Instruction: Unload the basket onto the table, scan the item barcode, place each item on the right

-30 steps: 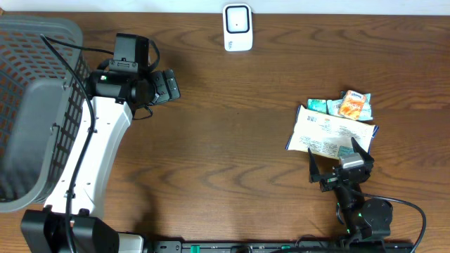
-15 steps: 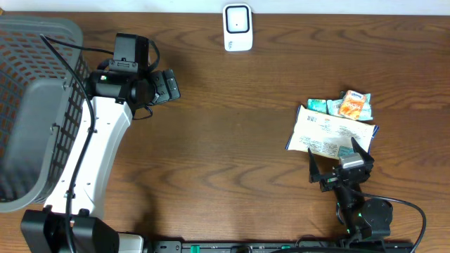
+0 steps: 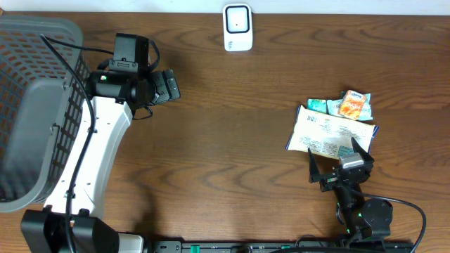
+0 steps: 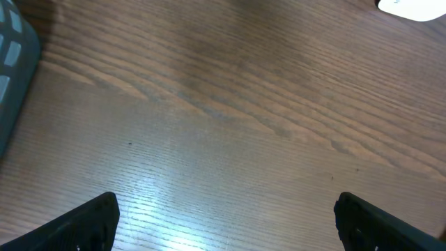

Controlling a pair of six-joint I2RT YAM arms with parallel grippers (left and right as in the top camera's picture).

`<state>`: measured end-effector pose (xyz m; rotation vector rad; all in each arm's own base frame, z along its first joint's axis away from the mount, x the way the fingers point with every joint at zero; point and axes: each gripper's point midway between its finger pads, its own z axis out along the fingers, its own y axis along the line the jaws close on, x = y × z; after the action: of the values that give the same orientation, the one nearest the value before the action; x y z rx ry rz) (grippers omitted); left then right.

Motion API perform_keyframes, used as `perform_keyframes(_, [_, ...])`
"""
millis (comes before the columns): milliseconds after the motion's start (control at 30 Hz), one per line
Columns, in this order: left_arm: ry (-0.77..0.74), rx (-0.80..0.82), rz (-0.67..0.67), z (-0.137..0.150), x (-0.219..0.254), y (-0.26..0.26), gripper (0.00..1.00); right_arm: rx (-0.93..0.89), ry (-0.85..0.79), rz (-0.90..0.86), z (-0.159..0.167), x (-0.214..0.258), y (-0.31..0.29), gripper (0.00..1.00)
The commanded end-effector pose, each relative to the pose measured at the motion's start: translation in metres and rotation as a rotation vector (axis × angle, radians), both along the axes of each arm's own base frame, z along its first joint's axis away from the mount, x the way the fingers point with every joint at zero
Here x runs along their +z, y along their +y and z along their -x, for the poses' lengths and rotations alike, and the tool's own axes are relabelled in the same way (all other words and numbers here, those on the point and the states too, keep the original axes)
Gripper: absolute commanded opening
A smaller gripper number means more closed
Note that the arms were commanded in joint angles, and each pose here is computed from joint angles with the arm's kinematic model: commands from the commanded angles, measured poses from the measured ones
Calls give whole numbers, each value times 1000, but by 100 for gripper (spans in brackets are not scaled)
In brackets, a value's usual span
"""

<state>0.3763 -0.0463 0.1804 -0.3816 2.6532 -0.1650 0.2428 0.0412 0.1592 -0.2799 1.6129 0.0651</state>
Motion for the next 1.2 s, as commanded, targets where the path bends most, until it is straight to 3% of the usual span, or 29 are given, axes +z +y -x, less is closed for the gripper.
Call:
perform_keyframes(0, [-17,34,-46,0,5,13,98,3,-1,-11,1,0,1,99])
perform_keyframes(167, [-110,19,-62,10,30,17,98,3,-1,-11,1,0,1,99])
perform_keyframes(500, [-541,-82,-139,34,64,26,98,3,-1,-11,1,0,1,99])
perform_keyframes(733, [-708,-9,-163,74,33,51,98,3,-1,-11,1,0,1,99])
perform_keyframes(1167, [-934,-120,-349,119,-24,53,98,3,-1,-11,1,0,1,99])
